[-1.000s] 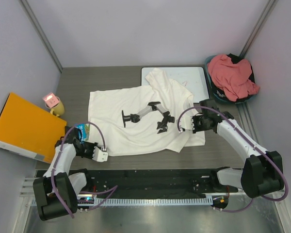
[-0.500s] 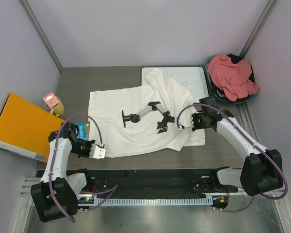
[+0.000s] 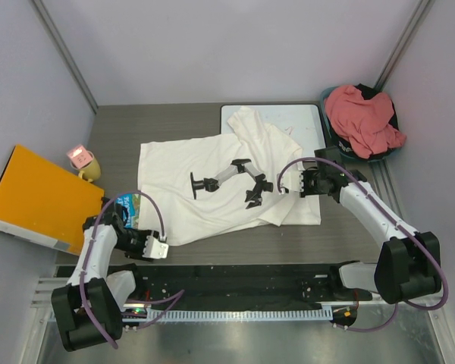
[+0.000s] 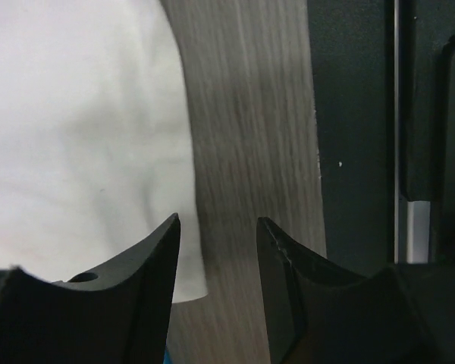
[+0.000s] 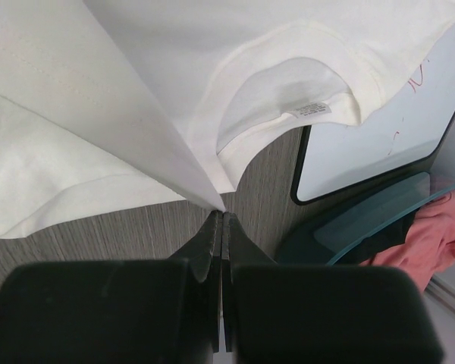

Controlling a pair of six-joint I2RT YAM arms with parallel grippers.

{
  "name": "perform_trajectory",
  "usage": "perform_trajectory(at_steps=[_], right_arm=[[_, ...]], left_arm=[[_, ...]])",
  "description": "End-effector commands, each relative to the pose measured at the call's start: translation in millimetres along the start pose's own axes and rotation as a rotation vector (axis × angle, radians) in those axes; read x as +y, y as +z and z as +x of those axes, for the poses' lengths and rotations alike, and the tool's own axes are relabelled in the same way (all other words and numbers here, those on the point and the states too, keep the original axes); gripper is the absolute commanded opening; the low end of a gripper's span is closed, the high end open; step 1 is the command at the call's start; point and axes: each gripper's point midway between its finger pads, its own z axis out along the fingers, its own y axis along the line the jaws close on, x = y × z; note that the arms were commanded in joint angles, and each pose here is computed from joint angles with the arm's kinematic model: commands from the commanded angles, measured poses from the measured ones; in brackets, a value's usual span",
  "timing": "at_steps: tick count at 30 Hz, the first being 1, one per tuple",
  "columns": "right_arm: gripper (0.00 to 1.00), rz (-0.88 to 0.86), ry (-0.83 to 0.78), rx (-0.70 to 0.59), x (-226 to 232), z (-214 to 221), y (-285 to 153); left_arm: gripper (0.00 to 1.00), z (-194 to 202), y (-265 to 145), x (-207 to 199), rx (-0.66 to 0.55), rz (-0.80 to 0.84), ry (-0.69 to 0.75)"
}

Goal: Fold and stack the t-shirts
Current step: Fold the flattened tshirt in 1/3 of the way

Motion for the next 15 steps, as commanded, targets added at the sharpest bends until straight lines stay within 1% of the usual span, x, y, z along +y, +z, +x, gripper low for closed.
perform_trajectory(at_steps=[1,11,15], right_arm=[[0.01,0.073,0.010,-0.002,-22,-2,-7],[0.01,0.072,0.014,-0.016,-23,-5,-7],[0.01,0.075,0.016,-0.012,-23,-4,-8]], left_arm=[[0.46,10,14,23,0.066,-0.042,0.581],[0.41,26,26,31,0.113,-0.073,0.591],[0.38,29,28,27,0.114,-0.049,0.578]])
